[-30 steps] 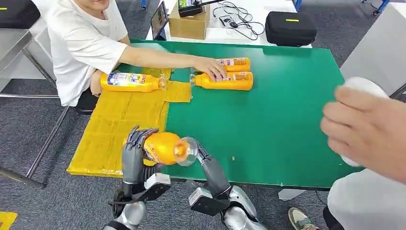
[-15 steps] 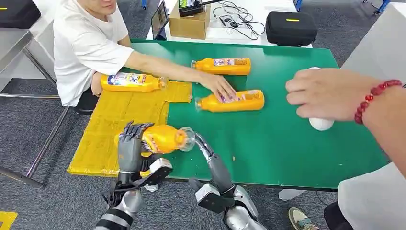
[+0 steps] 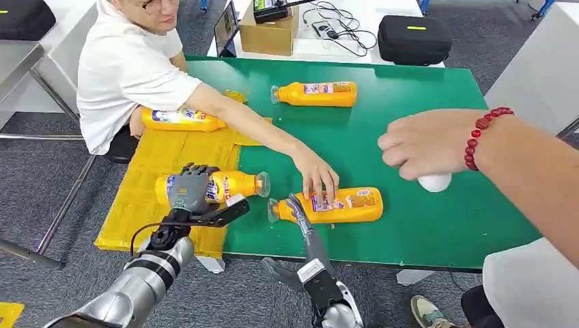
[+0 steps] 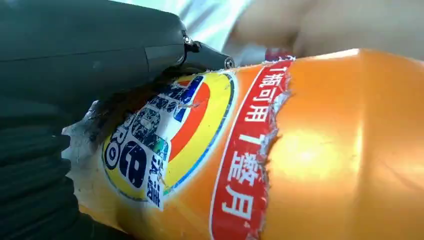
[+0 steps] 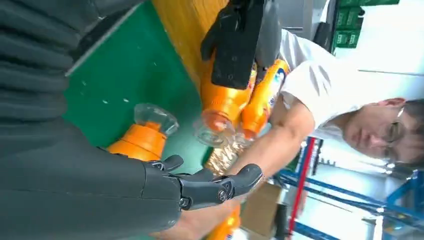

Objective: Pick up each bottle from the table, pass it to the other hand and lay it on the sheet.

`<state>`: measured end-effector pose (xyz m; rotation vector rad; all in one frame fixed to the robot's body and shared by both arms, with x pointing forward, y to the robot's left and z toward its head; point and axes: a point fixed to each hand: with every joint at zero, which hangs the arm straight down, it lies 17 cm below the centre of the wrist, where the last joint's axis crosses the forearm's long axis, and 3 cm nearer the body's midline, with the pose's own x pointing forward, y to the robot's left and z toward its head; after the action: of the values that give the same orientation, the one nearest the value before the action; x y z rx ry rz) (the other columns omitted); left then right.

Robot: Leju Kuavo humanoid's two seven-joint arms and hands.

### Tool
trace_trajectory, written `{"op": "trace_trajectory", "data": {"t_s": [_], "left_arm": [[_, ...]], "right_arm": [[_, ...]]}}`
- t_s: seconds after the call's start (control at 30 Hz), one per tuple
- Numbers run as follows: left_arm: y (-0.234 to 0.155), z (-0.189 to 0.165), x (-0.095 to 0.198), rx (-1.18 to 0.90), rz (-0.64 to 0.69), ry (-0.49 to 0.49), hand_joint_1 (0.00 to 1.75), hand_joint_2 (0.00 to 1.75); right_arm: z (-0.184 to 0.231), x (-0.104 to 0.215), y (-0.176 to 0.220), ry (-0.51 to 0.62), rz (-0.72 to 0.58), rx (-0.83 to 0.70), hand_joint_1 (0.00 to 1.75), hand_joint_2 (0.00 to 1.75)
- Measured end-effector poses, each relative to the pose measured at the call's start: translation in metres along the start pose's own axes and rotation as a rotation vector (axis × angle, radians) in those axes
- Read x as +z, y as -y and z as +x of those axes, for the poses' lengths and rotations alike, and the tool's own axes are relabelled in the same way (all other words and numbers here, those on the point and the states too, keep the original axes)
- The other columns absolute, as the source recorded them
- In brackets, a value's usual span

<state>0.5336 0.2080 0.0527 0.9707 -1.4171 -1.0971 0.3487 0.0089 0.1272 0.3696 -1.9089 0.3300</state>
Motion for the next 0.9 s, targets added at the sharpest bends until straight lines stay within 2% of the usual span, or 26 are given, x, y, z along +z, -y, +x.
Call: {"op": "trace_trajectory", "data": {"t_s": [0.13, 0.17, 0.2, 0.23, 0.27, 0.43, 0.47, 0.67, 0.73, 0.77, 0.9], "left_arm": [[0.007, -0.021, -0.009, -0.050, -0.093, -0.068, 1.71, 1.75], [0.009, -0.025, -0.011, -0.059, -0.115, -0.083, 1.40, 1.75], [0.010, -0.029, -0.012, -0.063, -0.131, -0.096, 0.75, 1.75], [0.012, -0.034, -0.012, -0.065, -0.151, -0.110, 0.17, 1.75], [0.014, -0.037, -0.012, -0.061, -0.170, -0.117, 0.00, 1.75], [0.034, -0.029, -0.009, 0.040, -0.310, -0.076, 0.00, 1.75], [0.037, -0.025, -0.008, 0.082, -0.332, -0.058, 0.00, 0.00], [0.042, -0.013, -0.005, 0.209, -0.391, -0.014, 0.00, 0.00], [0.042, -0.005, -0.003, 0.320, -0.406, 0.017, 0.00, 0.00], [0.040, 0.000, -0.002, 0.399, -0.407, 0.034, 0.00, 1.75], [0.030, 0.007, -0.002, 0.585, -0.373, 0.057, 0.00, 1.75]], "right_arm": [[-0.003, 0.001, 0.005, -0.017, -0.018, -0.025, 0.00, 1.75], [-0.004, 0.001, 0.005, -0.019, -0.020, -0.028, 0.00, 1.75], [-0.004, 0.001, 0.005, -0.019, -0.020, -0.030, 0.00, 1.75], [-0.004, 0.000, 0.006, -0.021, -0.022, -0.033, 0.00, 1.75], [-0.004, 0.000, 0.006, -0.024, -0.023, -0.035, 0.00, 1.75], [-0.007, 0.000, 0.006, -0.035, -0.019, -0.047, 0.00, 1.75], [-0.008, 0.001, 0.006, -0.037, -0.017, -0.049, 0.00, 0.00], [-0.013, 0.002, 0.003, -0.050, -0.008, -0.055, 0.00, 0.00], [-0.014, 0.003, 0.002, -0.056, -0.007, -0.057, 0.00, 0.00], [-0.016, 0.004, 0.001, -0.061, -0.006, -0.058, 0.00, 0.00], [-0.022, 0.007, -0.001, -0.080, -0.001, -0.064, 0.00, 0.00]]}}
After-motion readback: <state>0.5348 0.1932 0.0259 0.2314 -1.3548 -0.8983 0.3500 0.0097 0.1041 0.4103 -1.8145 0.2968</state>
